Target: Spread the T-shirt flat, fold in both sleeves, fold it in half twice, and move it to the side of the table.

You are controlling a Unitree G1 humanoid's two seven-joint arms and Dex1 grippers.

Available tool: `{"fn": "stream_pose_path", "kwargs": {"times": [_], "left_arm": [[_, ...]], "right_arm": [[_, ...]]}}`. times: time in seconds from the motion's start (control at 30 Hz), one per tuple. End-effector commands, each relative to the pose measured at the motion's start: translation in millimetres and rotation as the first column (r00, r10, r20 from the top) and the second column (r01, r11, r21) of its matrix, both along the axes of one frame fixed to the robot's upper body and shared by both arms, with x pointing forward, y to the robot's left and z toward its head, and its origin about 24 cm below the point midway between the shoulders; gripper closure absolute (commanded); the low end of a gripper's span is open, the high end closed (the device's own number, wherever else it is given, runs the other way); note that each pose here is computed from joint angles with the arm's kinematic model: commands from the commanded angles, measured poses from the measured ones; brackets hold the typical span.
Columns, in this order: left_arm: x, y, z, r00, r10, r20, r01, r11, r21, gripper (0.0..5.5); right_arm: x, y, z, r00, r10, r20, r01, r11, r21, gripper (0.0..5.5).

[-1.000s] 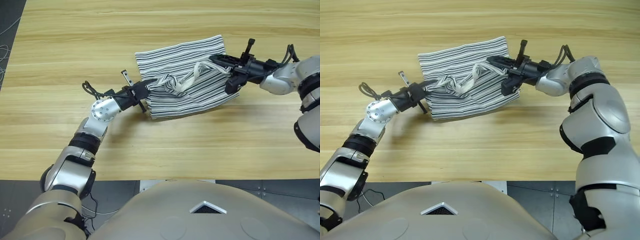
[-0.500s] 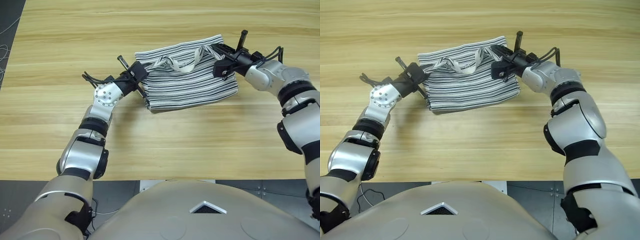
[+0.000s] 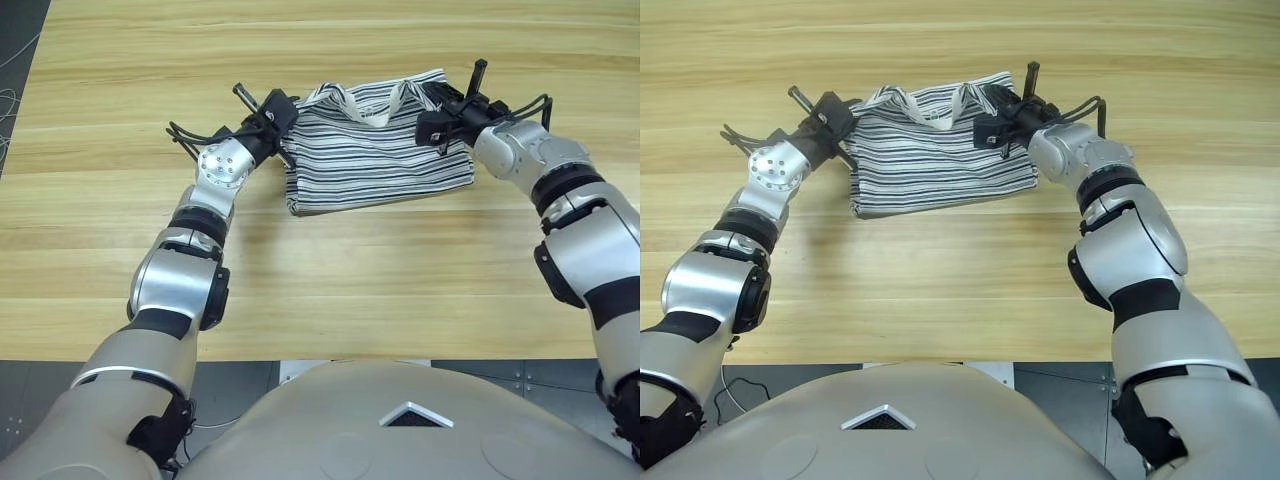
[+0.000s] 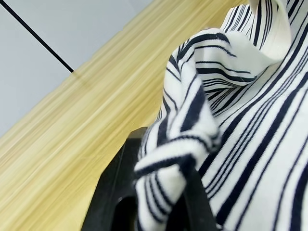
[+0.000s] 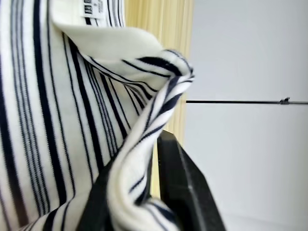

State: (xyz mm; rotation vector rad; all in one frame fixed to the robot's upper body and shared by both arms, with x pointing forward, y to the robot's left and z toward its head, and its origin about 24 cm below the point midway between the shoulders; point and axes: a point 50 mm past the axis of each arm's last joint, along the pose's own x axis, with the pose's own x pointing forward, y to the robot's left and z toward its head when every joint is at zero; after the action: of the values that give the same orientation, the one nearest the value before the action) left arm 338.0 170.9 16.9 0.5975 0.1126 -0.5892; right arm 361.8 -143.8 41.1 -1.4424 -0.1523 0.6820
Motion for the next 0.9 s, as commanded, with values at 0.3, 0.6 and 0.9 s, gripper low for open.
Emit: {"fn": "stream_pose_path", "kwargs": {"times": [0.3,0.6,0.9], "left_arm": [[7,-4,5,0.999,0.038,0.007,-0.038,0.999,0.006,3.5],[17,9,17,0.977,0.205,0.055,-0.2,0.976,-0.085,2.8],[32,28,55,0.914,0.382,0.137,-0.318,0.884,-0.343,2.8]], "right_arm": [[9,10,11,0.999,-0.036,0.001,0.036,0.998,0.041,3.03],[21,9,33,0.98,-0.188,-0.068,0.2,0.906,0.372,1.4],[41,-37,77,0.857,0.016,-0.514,0.513,0.037,0.857,1.03]]}}
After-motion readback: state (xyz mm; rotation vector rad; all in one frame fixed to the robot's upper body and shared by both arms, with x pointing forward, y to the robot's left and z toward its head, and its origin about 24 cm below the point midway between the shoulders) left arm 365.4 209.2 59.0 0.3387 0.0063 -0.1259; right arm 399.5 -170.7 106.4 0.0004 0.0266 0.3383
